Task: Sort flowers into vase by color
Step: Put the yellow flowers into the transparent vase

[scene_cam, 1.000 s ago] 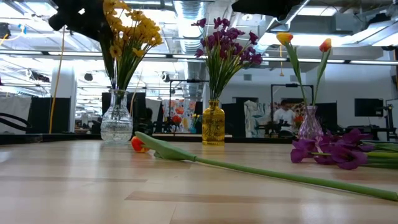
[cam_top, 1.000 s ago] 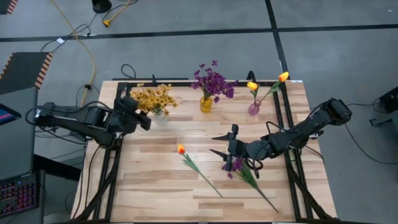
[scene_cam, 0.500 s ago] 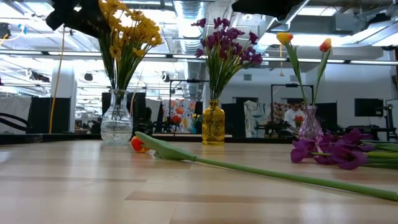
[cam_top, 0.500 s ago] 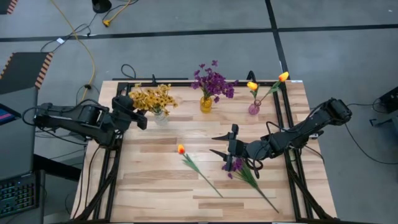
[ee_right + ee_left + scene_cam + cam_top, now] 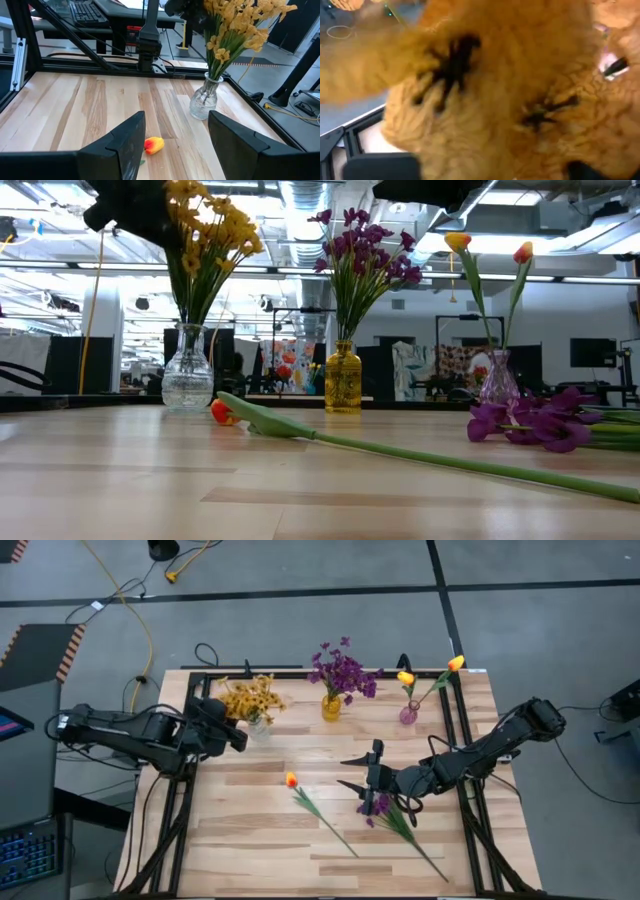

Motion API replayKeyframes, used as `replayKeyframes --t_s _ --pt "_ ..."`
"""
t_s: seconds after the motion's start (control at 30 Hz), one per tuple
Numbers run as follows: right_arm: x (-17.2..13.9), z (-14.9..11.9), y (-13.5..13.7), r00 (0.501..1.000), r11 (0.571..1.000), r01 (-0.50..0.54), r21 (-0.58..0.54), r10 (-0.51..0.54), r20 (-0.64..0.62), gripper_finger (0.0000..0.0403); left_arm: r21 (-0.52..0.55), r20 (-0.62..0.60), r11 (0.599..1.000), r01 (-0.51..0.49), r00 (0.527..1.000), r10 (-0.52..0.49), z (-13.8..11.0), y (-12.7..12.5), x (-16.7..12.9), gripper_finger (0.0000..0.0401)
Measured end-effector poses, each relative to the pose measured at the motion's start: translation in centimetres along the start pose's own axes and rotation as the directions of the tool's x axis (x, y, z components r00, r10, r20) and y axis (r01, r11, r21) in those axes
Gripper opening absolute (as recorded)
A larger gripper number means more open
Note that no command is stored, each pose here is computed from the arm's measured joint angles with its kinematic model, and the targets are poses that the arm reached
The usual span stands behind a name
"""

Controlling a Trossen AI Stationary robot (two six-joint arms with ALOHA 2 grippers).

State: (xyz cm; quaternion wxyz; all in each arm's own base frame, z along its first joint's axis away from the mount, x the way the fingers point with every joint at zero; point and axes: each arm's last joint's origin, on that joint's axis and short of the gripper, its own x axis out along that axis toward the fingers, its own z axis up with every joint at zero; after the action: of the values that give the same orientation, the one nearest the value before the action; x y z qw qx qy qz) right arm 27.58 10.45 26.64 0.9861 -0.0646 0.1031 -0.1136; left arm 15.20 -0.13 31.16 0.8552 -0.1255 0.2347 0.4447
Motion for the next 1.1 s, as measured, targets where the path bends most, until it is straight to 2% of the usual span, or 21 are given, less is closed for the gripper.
replayKeyframes --t_s 0.13,0.57,0.77,1.1 --pt "0.0 0.0 0.0 1.0 1.0 0.0 0.0 0.0 0.0 0.0244 -0.009 0.0 1.0 -0.001 1.0 0.001 0.0 0.0 0.0 0.0008" --pt "0.0 0.0 0.0 1.0 1.0 0.0 0.0 0.0 0.0 0.0244 -0.045 -0.031 0.999 0.018 0.999 -0.02 -0.1 0.0 0.0 0.0003" --pt "0.0 0.0 0.0 1.0 1.0 0.0 0.0 0.0 0.0 0.0244 -0.039 -0.056 0.999 -0.004 0.998 0.002 -0.5 -0.3 0.3 0.0003" --pt "0.0 0.0 0.0 1.0 1.0 0.0 0.0 0.0 0.0 0.0244 0.029 -0.115 0.999 -0.035 0.993 0.038 -1.2 -1.3 1.3 0.0003"
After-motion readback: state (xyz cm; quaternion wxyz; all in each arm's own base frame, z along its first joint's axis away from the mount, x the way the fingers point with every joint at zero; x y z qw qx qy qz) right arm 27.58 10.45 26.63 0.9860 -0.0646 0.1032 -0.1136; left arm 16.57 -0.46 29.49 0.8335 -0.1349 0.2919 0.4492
